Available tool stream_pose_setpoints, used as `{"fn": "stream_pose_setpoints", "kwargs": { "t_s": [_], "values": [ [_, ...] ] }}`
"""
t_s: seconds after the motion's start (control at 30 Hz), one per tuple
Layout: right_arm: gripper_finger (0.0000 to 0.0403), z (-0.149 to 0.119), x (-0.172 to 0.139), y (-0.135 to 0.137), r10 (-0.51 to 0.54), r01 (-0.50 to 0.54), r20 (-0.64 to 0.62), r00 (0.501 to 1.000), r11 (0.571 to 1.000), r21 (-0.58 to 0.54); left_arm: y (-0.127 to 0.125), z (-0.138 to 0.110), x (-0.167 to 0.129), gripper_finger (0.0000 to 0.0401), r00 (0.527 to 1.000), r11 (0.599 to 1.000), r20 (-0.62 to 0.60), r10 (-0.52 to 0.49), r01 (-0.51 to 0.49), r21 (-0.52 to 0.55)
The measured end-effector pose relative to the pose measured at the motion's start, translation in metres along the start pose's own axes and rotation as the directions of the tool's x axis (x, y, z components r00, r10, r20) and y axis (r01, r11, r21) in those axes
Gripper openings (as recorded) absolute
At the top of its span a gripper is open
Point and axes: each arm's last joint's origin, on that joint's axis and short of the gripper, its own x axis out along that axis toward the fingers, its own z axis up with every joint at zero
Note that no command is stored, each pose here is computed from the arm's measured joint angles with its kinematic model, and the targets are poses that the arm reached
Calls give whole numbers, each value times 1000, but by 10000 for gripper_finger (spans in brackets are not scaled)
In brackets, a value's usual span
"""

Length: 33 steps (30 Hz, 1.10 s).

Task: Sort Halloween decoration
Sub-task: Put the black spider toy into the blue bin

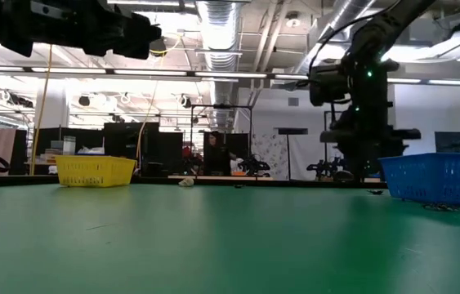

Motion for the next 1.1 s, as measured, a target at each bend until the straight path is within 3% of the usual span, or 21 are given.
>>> {"fn": "stream_pose_setpoints", "kwargs": {
  "t_s": [0.53,1.1],
  "values": [
    [291,-7,23,-8,35,-37,33,999,999,39,0,-1,0,15,1000,1000,-7,-2,2,8],
    [226,-8,23,-10,17,-18,20,1000,999,38,0,-1,0,15,1000,1000,-6,0,0,8]
  ]
}}
